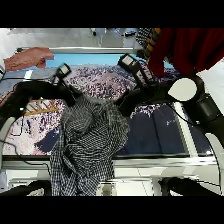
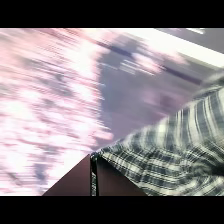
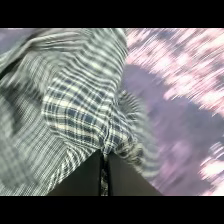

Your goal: Fold the clothes and pants, and hang the long-sleeved shirts on hangers.

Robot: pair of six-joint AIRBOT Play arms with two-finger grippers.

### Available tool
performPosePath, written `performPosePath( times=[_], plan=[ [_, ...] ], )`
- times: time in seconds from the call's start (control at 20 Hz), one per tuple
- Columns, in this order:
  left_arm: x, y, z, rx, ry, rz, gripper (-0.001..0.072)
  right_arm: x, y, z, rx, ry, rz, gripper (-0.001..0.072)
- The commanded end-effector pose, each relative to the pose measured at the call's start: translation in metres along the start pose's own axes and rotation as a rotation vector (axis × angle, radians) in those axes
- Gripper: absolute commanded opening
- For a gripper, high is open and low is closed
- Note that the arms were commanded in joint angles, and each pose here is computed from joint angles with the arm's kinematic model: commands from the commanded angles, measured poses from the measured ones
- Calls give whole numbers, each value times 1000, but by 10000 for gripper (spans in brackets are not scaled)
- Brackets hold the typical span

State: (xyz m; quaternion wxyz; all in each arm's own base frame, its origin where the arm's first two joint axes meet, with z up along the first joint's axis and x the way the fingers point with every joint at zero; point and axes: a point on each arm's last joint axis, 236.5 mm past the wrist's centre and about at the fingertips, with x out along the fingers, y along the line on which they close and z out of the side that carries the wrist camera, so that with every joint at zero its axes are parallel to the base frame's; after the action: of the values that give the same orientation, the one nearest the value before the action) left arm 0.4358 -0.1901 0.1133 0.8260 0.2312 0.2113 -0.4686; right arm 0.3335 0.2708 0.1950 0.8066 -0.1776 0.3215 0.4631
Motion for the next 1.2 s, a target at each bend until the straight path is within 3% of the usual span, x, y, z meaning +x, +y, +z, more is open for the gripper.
performPosePath(
  times=[0.0,0.25,0.55,0.75,0.95,1.15],
  plan=[
    [-74,64,46,72,-92,323,48,-27,-37,61,-46,-221,-185,47],
    [-213,102,179,289,-306,689,48,-150,-65,184,-168,-677,-475,46],
    [-355,62,305,556,-507,943,48,-295,-20,244,-305,-963,-589,46],
    [-335,43,290,543,-418,814,49,-277,-2,217,-314,-815,-505,47],
    [-275,78,188,258,-83,688,49,-186,-6,155,-209,-495,-327,46],
    [-195,76,100,59,64,503,49,-106,-25,105,-115,-298,-252,46]
  ],
)
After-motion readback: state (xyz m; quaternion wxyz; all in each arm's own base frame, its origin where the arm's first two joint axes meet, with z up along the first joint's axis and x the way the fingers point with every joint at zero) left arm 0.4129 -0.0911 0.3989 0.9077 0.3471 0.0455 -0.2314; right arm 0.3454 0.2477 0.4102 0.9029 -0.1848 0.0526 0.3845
